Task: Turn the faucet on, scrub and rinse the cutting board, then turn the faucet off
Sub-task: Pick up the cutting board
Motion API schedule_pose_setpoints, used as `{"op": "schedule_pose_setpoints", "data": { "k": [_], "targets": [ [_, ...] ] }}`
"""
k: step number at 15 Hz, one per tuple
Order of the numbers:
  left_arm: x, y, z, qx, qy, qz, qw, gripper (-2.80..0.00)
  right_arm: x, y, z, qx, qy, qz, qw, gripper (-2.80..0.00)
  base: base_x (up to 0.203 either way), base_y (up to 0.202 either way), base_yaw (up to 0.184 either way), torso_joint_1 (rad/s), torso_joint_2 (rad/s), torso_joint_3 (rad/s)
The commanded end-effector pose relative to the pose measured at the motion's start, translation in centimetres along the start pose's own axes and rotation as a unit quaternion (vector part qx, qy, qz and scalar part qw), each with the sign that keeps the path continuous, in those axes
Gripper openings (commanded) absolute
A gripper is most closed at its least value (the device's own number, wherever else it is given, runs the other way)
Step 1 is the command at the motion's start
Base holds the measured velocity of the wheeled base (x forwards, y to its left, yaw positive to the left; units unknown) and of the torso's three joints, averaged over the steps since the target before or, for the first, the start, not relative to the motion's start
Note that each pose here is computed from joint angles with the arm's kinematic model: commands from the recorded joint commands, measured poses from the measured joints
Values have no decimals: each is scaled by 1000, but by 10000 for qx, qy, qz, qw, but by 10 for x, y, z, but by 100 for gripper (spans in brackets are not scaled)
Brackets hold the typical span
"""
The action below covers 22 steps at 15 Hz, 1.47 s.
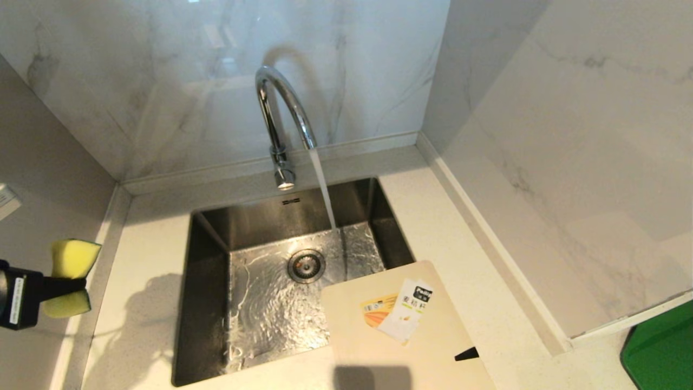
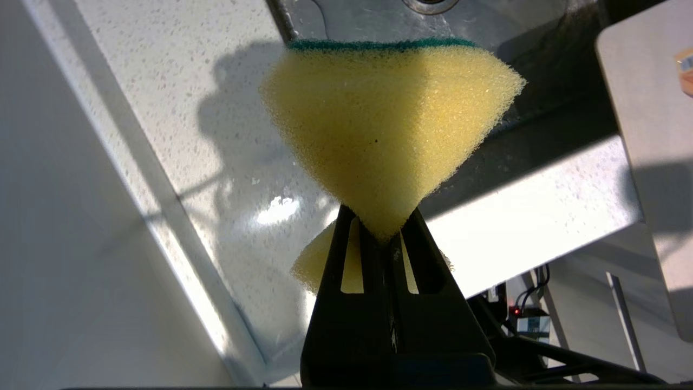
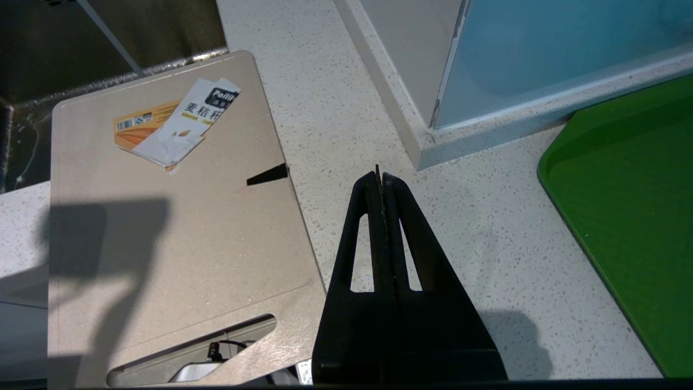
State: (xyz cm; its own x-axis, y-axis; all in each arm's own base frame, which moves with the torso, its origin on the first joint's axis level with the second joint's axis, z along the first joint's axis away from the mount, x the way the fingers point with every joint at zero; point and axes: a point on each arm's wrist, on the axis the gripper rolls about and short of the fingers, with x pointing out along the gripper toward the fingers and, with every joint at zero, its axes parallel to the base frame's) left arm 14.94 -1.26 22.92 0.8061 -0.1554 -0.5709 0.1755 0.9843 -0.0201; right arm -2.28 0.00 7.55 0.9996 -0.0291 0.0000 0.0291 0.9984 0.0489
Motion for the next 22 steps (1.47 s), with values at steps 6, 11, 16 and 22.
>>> {"op": "schedule_pose_setpoints", "data": {
  "k": [6, 11, 16, 22],
  "targets": [
    [-46, -5, -56, -17, -684, 120, 9976, -280, 0, 0, 0, 1, 8, 0, 10000, -280, 0, 0, 0, 0, 0, 0],
    [-40, -6, -72, 35, -1149, 143, 9933, -280, 0, 0, 0, 1, 8, 0, 10000, -280, 0, 0, 0, 0, 0, 0],
    [-47, -8, -96, -38, -1308, 141, 9913, -280, 0, 0, 0, 1, 8, 0, 10000, -280, 0, 0, 0, 0, 0, 0],
    [-60, -11, -138, -84, -1724, 195, 9848, -280, 0, 0, 0, 1, 8, 0, 10000, -280, 0, 0, 0, 0, 0, 0]
  ]
}}
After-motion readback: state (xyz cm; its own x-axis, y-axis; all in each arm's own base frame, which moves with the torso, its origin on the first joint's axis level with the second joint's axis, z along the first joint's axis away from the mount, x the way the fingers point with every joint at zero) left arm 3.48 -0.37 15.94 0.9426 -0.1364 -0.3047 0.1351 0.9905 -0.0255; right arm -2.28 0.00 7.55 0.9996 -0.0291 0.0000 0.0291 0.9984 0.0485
